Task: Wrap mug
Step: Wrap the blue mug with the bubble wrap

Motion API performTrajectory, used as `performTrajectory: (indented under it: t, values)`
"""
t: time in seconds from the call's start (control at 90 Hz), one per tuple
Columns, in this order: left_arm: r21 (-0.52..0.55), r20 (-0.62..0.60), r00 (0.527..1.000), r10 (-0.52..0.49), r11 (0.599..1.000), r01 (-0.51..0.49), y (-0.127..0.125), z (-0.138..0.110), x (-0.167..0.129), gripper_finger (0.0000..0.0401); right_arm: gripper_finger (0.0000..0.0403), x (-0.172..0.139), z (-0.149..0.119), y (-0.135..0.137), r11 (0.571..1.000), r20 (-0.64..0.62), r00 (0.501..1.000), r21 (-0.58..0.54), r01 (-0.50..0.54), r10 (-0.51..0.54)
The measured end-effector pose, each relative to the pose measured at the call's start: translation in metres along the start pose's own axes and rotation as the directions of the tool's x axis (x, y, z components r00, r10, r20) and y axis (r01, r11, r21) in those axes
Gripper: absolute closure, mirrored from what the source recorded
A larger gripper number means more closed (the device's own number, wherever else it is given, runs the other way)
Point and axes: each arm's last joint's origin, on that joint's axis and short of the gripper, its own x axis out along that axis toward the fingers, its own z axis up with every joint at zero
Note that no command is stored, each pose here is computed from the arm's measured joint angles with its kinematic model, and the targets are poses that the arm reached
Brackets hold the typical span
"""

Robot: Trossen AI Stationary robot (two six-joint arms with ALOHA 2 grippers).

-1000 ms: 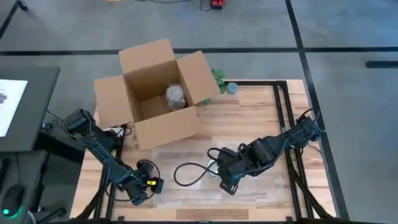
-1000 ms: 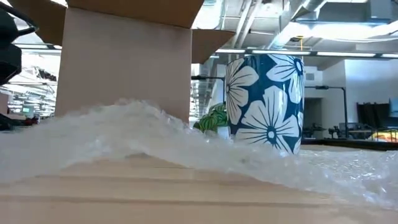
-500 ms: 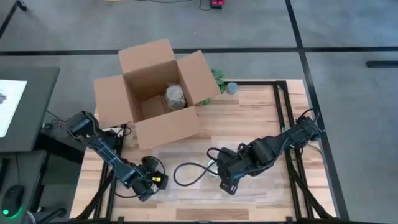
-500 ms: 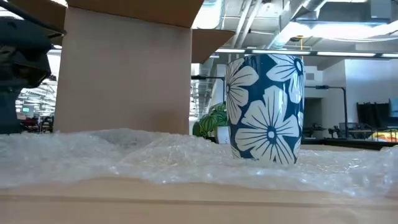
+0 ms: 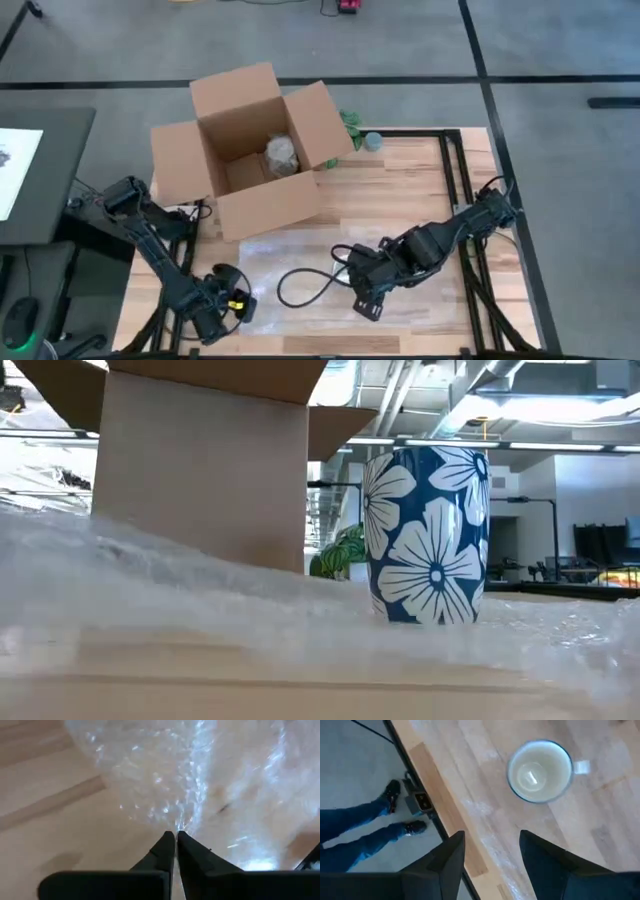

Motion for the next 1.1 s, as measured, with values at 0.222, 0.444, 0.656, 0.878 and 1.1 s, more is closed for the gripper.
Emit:
performTrajectory:
  t: [0.222, 0.444, 0.656, 0.878, 1.1]
  values:
    - [0.017, -0.021, 1.000, 0.004, 1.000, -0.003, 0.007, -0.012, -0.019, 0.0401, 0.0223, 0.011, 0.004, 0.007, 1.000, 0.021, 0.999, 0.001, -0.028, 0.028]
    - [0.060, -0.037, 0.999, -0.036, 0.997, 0.038, 0.005, -0.017, -0.034, 0.0401, 0.0223, 0.009, 0.010, 0.011, 0.996, 0.067, 0.994, 0.017, -0.090, 0.088]
    - [0.098, -0.010, 0.992, -0.129, 0.987, 0.129, -0.011, -0.016, -0.047, 0.0401, 0.0223, 0.008, 0.011, 0.014, 0.994, 0.082, 0.991, 0.015, -0.110, 0.109]
    - [0.130, 0.043, 0.981, -0.188, 0.975, 0.181, -0.031, -0.004, -0.052, 0.0401, 0.0223, 0.009, 0.015, 0.011, 0.994, 0.086, 0.991, 0.021, -0.107, 0.105]
    - [0.239, 0.073, 0.958, -0.276, 0.938, 0.252, -0.068, 0.020, -0.057, 0.0401, 0.0223, 0.017, 0.020, 0.010, 0.996, 0.084, 0.993, 0.026, -0.090, 0.088]
